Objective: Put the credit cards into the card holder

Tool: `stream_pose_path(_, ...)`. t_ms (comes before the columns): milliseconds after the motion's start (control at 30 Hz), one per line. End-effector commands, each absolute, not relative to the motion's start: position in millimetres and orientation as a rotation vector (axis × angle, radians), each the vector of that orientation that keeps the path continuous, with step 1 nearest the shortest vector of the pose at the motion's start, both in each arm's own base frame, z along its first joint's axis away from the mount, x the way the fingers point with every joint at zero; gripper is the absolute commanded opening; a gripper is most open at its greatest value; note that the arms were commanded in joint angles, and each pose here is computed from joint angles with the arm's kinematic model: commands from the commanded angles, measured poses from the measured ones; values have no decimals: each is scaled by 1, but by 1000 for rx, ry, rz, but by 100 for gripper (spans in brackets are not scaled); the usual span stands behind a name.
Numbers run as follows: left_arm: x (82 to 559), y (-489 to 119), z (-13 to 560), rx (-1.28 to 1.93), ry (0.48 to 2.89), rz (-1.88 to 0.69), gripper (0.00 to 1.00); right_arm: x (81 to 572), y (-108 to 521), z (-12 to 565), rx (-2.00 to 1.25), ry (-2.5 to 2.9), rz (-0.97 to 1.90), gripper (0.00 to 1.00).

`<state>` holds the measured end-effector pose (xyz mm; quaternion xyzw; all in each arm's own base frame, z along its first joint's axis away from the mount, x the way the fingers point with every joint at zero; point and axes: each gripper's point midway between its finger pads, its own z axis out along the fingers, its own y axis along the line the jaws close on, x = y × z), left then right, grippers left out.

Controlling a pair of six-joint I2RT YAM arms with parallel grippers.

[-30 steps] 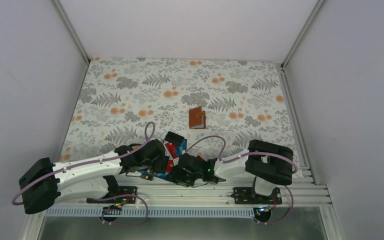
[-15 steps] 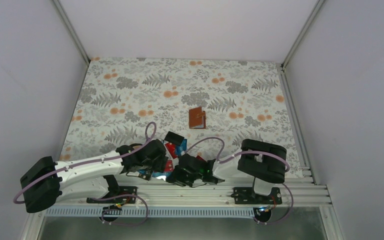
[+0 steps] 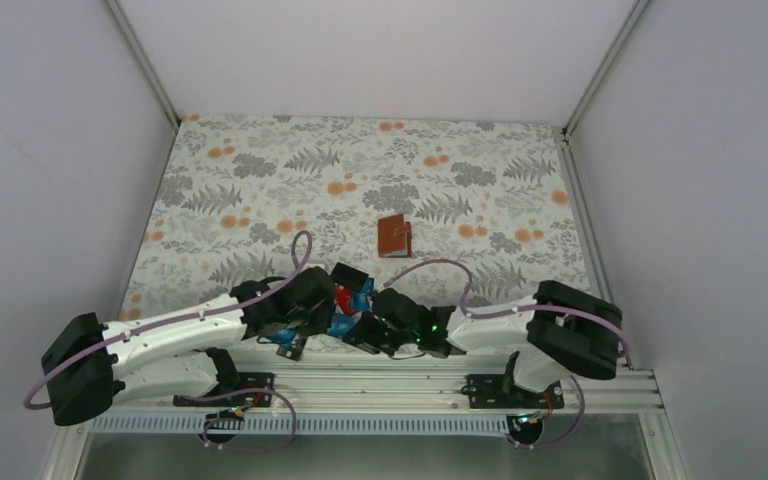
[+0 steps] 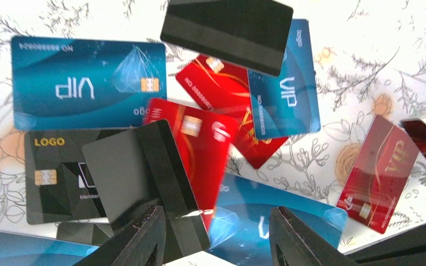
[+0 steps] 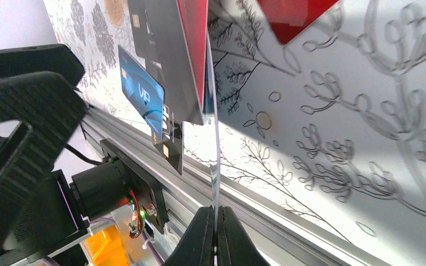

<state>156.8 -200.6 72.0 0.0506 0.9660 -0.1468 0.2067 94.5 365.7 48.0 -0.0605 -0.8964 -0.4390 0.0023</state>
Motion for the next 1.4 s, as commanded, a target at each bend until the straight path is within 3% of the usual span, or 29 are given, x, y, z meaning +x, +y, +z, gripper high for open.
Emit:
stream_pose_path(0, 172, -196, 88, 115, 2634, -363, 49, 107, 339, 45, -218, -2927, -1277, 4)
stream_pose_path(400, 200, -196, 124, 81, 2520, -368, 49, 131, 298, 88, -188, -3083, -1294, 4)
stream_pose_path(833, 240, -227, 205, 31, 2323, -506, 50, 211, 269, 178, -226, -3164, -1645, 4)
stream_pose_path(1367, 286, -299, 343, -12, 1942, -1117, 50, 292, 238, 304, -307, -2977, -2280, 4)
